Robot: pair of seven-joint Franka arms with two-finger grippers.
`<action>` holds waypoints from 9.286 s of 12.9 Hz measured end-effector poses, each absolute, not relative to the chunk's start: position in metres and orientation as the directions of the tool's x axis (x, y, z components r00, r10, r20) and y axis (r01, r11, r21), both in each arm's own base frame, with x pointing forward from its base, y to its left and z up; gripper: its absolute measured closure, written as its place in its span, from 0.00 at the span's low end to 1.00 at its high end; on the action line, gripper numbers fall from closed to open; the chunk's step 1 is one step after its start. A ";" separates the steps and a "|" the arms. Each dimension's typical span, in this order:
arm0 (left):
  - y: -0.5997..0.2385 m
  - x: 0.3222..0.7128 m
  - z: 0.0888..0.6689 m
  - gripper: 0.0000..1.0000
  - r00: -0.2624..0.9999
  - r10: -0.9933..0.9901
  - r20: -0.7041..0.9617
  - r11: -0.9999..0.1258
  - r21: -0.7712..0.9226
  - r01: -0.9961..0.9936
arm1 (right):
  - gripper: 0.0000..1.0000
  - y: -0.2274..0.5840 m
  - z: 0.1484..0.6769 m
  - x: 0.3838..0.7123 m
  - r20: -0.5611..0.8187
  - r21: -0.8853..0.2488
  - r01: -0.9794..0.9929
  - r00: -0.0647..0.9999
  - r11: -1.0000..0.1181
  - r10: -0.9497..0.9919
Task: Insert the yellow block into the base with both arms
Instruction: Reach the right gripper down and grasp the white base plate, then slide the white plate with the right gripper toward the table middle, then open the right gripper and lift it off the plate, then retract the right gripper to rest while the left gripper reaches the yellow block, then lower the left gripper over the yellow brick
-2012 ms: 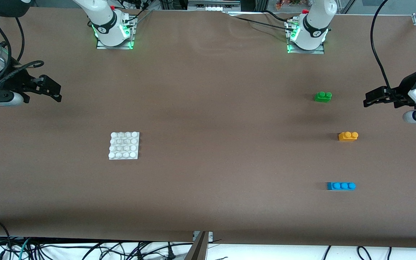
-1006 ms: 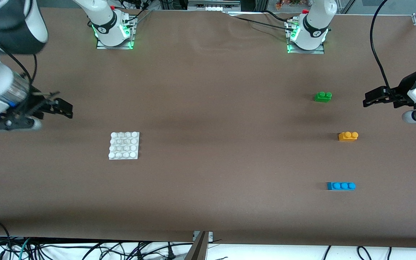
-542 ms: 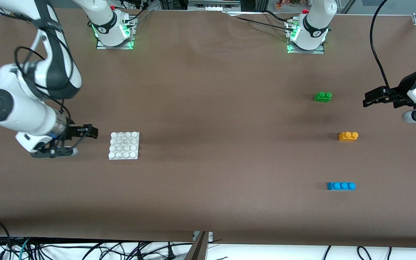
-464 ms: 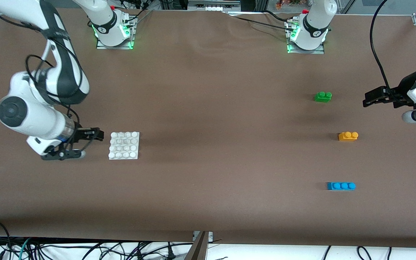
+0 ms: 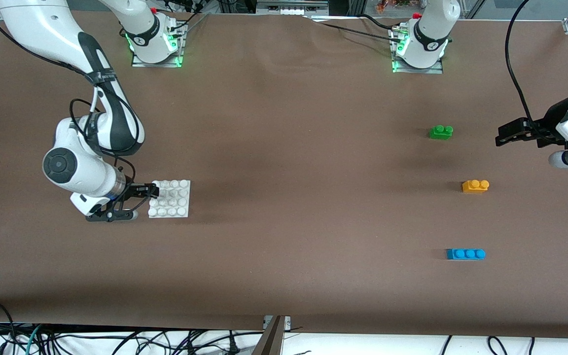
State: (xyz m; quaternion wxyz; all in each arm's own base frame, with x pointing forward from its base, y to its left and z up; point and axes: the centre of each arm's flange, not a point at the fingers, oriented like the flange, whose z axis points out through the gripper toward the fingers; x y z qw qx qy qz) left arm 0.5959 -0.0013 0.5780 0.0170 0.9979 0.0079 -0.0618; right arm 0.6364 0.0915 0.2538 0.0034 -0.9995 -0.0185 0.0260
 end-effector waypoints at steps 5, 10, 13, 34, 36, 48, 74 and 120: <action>-0.001 0.596 0.578 0.00 0.992 0.014 -0.124 -0.999 0.033 0.018 | 0.03 0.103 0.230 0.621 -0.013 -0.012 0.029 1.000 -1.000 0.029; -0.001 0.596 0.578 0.00 0.992 0.014 -0.124 -0.999 0.033 0.018 | 0.05 0.102 0.210 0.614 0.007 -0.015 0.027 1.000 -1.000 0.027; -0.001 0.596 0.578 0.00 0.992 0.014 -0.124 -0.999 0.033 0.018 | 0.07 0.098 0.206 0.616 0.029 -0.017 0.021 0.999 -1.000 0.021; -0.001 0.596 0.578 0.00 0.992 0.014 -0.124 -0.999 0.033 0.018 | 0.31 0.136 0.191 0.610 0.040 -0.069 0.042 0.998 -0.997 0.039; -0.001 0.596 0.578 0.00 0.992 0.014 -0.124 -0.999 0.033 0.018 | 0.31 0.149 0.191 0.608 0.044 -0.085 0.051 0.998 -0.995 0.047; -0.001 0.596 0.578 0.00 0.992 0.014 -0.124 -0.999 0.033 0.018 | 0.31 0.295 0.185 0.579 0.123 -0.161 0.035 0.992 -0.986 0.015; -0.008 0.598 0.572 0.00 0.991 0.002 -0.134 -0.999 0.033 0.007 | 0.22 0.483 0.185 0.496 0.153 -0.278 0.024 0.988 -0.960 -0.020; 0.129 0.625 0.253 0.00 0.986 -0.036 -0.165 -0.998 0.052 -0.028 | 0.01 0.073 0.591 0.551 -0.031 0.015 -0.036 0.999 -0.999 -0.037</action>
